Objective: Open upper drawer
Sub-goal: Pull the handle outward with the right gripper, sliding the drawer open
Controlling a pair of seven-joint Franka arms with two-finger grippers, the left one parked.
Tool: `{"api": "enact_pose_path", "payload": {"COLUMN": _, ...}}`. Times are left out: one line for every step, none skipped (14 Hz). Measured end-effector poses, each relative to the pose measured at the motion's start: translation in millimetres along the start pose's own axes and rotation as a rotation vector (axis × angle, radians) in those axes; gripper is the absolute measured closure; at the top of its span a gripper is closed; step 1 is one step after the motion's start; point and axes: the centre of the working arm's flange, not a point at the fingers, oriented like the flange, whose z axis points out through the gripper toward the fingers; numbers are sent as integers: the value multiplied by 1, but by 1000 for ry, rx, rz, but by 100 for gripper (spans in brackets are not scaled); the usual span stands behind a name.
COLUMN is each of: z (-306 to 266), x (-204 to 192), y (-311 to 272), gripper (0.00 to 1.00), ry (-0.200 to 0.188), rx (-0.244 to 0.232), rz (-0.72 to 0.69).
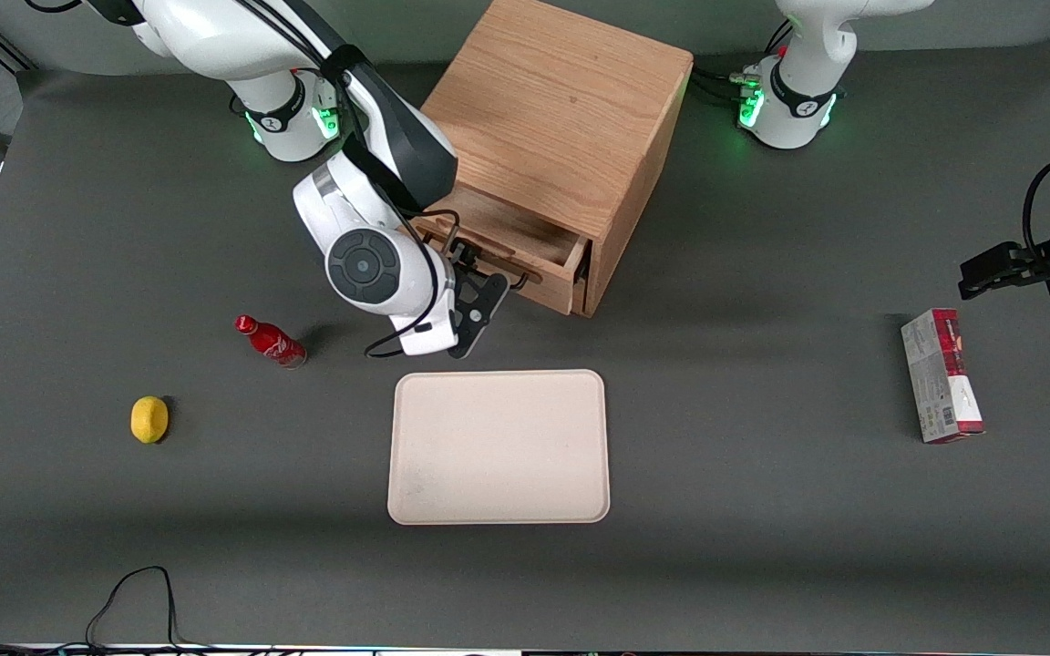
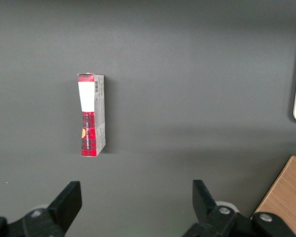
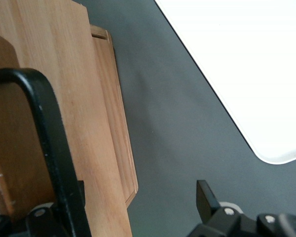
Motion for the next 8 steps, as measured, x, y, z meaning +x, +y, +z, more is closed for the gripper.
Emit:
{"api": "enact_pose_path", "payload": {"z": -2, "x": 0, "y": 2, "gripper": 0, "ry": 3, "rx": 0, "rz": 2}}
{"api": "enact_pose_path", "payload": {"z": -4, "x": 0, "y": 2, "gripper": 0, "ry": 7, "rx": -2, "rz": -3}}
{"api": "enact_pose_path", "payload": {"z": -5, "x": 0, "y": 2, "gripper": 0, "ry": 10, "rx": -3, "rz": -15}}
{"api": "enact_pose_path", "payload": {"z": -6, "x": 0, "y": 2, "gripper": 0, "ry": 11, "rx": -3, "rz": -28}}
{"api": "enact_pose_path", "payload": {"z": -6, "x": 0, "y": 3, "gripper": 0, "ry": 12, "rx": -4, "rz": -35}}
{"api": "enact_pose_path", "payload": {"z": -6, "x": 0, "y": 3, "gripper": 0, "ry": 13, "rx": -4, "rz": -39}}
{"api": "enact_pose_path", "payload": {"z": -6, "x": 0, "y": 3, "gripper": 0, "ry": 13, "rx": -4, "rz": -39}}
{"api": "enact_pose_path", "payload": {"z": -7, "x": 0, "y": 6, "gripper": 0, "ry": 15, "rx": -4, "rz": -35}}
